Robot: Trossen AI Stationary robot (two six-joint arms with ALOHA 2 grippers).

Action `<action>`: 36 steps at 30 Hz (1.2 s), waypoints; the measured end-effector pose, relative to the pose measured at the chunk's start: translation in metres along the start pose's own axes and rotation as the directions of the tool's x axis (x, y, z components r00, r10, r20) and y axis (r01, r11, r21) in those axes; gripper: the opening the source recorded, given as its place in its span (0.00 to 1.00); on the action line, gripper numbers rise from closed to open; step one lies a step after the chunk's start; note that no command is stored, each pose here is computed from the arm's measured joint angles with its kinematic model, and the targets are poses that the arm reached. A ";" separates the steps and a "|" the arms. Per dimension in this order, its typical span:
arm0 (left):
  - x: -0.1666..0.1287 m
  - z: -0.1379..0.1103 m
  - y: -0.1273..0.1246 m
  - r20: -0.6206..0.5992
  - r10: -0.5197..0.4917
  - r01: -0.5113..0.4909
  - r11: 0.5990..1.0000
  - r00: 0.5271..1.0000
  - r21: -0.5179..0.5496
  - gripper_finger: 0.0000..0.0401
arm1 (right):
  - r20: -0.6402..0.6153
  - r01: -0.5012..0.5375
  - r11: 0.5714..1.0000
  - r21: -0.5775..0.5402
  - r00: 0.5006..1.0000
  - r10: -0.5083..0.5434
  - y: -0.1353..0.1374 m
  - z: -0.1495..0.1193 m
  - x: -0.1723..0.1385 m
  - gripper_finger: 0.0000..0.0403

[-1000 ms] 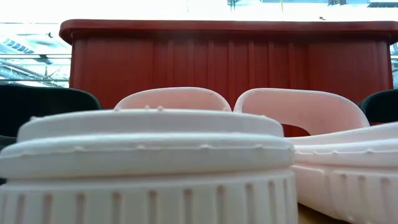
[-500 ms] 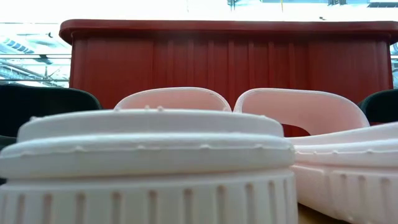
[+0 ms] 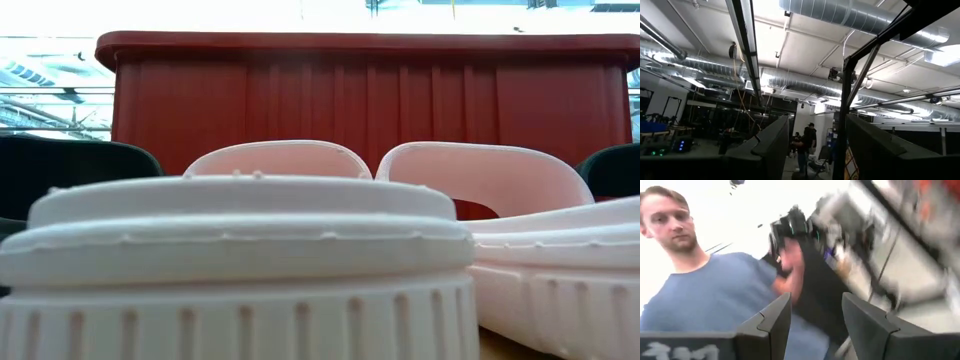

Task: Pick and place slides into bin
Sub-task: Put the black slide into the red bin

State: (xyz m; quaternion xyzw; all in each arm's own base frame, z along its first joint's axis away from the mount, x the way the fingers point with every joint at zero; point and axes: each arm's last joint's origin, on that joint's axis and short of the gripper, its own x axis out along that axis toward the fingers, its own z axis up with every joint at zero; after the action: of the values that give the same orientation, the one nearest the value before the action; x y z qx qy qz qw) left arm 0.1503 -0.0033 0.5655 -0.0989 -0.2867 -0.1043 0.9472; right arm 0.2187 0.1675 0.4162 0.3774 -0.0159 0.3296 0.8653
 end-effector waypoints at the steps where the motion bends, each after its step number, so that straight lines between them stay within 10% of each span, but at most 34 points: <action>1: 0.000 0.000 0.000 0.000 0.005 -0.005 1.000 1.000 0.007 0.50 | 0.034 0.010 0.997 -0.081 0.999 -0.008 0.007 0.011 0.001 0.41; 14: 0.002 -0.002 0.002 0.006 0.044 -0.044 0.999 0.999 0.018 0.50 | -0.276 0.211 0.875 -0.436 0.894 -0.352 0.042 0.044 0.026 0.41; 28: 0.001 -0.003 0.002 -0.009 0.046 -0.046 0.999 0.999 0.005 0.50 | -0.624 0.306 0.774 -0.555 0.462 -0.630 0.009 -0.028 0.041 0.41; 36: 0.001 -0.007 0.003 -0.047 0.056 -0.056 0.998 0.997 0.002 0.50 | -0.589 0.325 0.591 -0.739 0.115 -0.800 -0.008 -0.079 0.034 0.41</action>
State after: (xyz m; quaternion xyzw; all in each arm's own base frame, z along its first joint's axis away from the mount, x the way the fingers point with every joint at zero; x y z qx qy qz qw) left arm 0.1558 -0.0020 0.5604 -0.1042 -0.2617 -0.0800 0.9562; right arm 0.2327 0.2347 0.3642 -0.0931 0.5282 0.0926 0.8389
